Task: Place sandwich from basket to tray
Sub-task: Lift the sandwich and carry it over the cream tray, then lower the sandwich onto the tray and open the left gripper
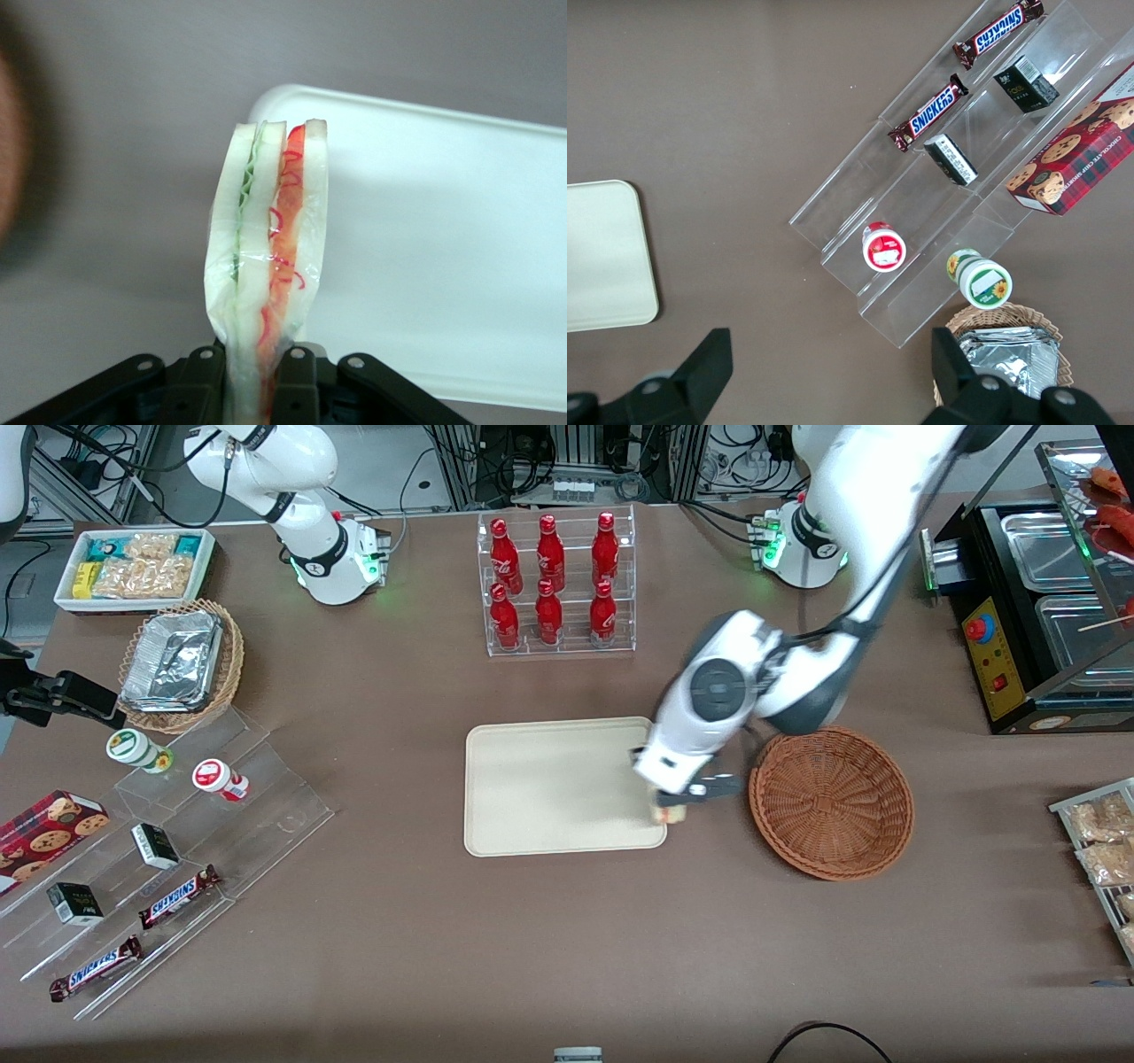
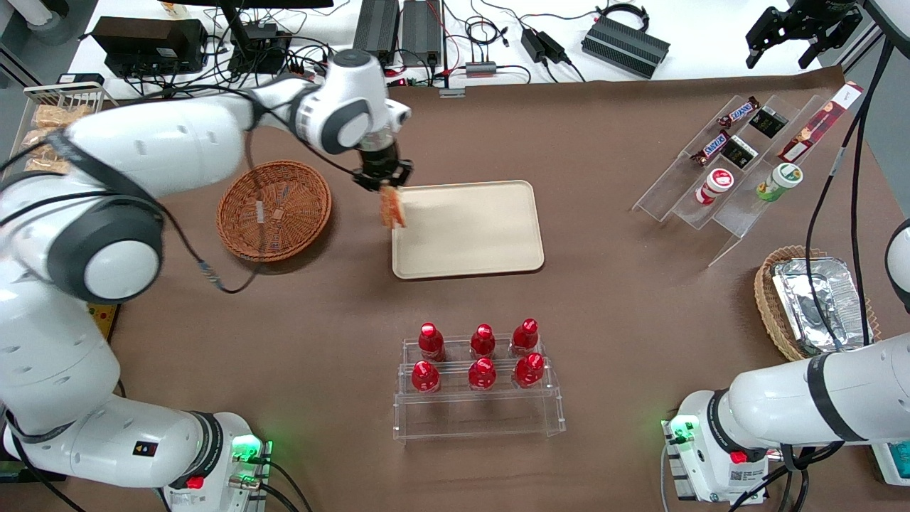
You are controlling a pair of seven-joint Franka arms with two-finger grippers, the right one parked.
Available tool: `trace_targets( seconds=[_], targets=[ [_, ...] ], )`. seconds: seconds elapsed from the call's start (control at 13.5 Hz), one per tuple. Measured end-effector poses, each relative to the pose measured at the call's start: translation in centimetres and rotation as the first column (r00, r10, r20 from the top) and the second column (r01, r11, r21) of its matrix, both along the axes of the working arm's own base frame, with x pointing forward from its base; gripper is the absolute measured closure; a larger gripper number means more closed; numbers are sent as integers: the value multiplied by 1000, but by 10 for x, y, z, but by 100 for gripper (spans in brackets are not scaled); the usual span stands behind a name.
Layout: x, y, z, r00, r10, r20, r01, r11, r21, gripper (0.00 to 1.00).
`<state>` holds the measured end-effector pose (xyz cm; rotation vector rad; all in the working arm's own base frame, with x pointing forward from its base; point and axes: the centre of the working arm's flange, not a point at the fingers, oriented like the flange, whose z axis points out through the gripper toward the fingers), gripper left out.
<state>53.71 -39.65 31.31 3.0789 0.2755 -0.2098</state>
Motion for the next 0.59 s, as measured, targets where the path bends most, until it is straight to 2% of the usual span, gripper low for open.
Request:
trace_targets(
  seconds=[0.15, 0.37, 0.59],
  targets=[
    [-8, -44, -12, 1000, -14, -3, 14, 1000, -16, 82],
    [-17, -93, -31, 1000, -3, 26, 3, 1000, 0, 82],
    [-31, -131, -52, 999, 6, 32, -6, 1000, 6, 82]
  ],
)
